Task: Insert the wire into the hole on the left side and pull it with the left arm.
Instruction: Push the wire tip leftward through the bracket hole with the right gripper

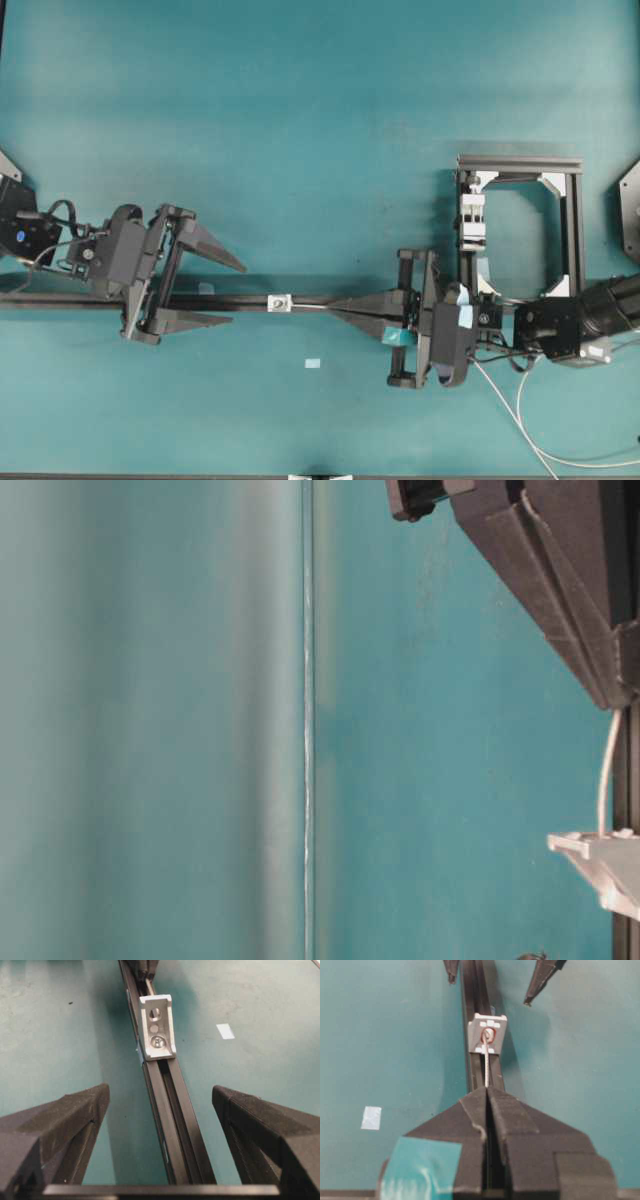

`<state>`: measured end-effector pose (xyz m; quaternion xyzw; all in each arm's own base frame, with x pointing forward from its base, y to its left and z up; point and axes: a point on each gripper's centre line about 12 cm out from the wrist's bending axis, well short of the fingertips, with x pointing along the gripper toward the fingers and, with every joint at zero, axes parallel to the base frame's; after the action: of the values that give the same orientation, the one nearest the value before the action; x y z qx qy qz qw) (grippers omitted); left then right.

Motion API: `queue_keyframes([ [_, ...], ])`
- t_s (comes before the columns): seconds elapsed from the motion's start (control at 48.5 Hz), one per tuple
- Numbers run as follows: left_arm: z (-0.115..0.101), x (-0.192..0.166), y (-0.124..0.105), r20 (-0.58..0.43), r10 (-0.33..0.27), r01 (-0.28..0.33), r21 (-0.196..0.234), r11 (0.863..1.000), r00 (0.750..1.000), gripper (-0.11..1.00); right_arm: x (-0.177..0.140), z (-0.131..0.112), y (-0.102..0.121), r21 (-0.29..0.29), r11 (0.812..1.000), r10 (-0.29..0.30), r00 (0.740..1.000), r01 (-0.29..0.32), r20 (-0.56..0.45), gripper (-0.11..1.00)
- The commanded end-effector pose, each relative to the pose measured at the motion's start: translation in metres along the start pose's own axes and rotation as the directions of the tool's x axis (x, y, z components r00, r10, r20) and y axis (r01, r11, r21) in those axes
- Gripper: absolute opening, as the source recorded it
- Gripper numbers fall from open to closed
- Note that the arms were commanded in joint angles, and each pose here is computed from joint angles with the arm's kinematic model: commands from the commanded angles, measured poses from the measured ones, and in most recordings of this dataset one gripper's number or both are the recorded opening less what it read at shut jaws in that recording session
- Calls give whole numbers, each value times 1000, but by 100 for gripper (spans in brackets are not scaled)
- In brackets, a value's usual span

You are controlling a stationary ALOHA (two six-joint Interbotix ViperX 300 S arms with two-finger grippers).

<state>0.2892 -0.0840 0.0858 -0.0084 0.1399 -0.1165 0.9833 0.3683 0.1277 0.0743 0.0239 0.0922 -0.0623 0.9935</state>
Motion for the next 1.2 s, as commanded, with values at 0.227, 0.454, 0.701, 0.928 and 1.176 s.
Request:
queue_keyframes([
  [0.227, 6, 2, 0, 23, -3, 3, 0, 1000, 1000, 61, 10, 10, 0, 25, 1000, -7, 1000, 7, 14, 5],
  [0.454, 6, 2, 0, 23, -3, 3, 0, 1000, 1000, 61, 15, 10, 0, 15, 1000, 5, 1000, -5, 20, 5],
  [0.701, 6, 2, 0, 23, -3, 3, 0, 1000, 1000, 61, 20, 11, -1, 4, 1000, 20, 1000, -20, 23, 5],
  [0.928, 6, 2, -1, 24, -4, 4, 1, 1000, 1000, 61, 24, 13, -3, 1, 1000, 25, 999, -25, 25, 5],
  [1.176, 6, 2, -1, 23, -4, 4, 1, 1000, 1000, 61, 28, 14, -5, -3, 1000, 24, 999, -24, 31, 5],
])
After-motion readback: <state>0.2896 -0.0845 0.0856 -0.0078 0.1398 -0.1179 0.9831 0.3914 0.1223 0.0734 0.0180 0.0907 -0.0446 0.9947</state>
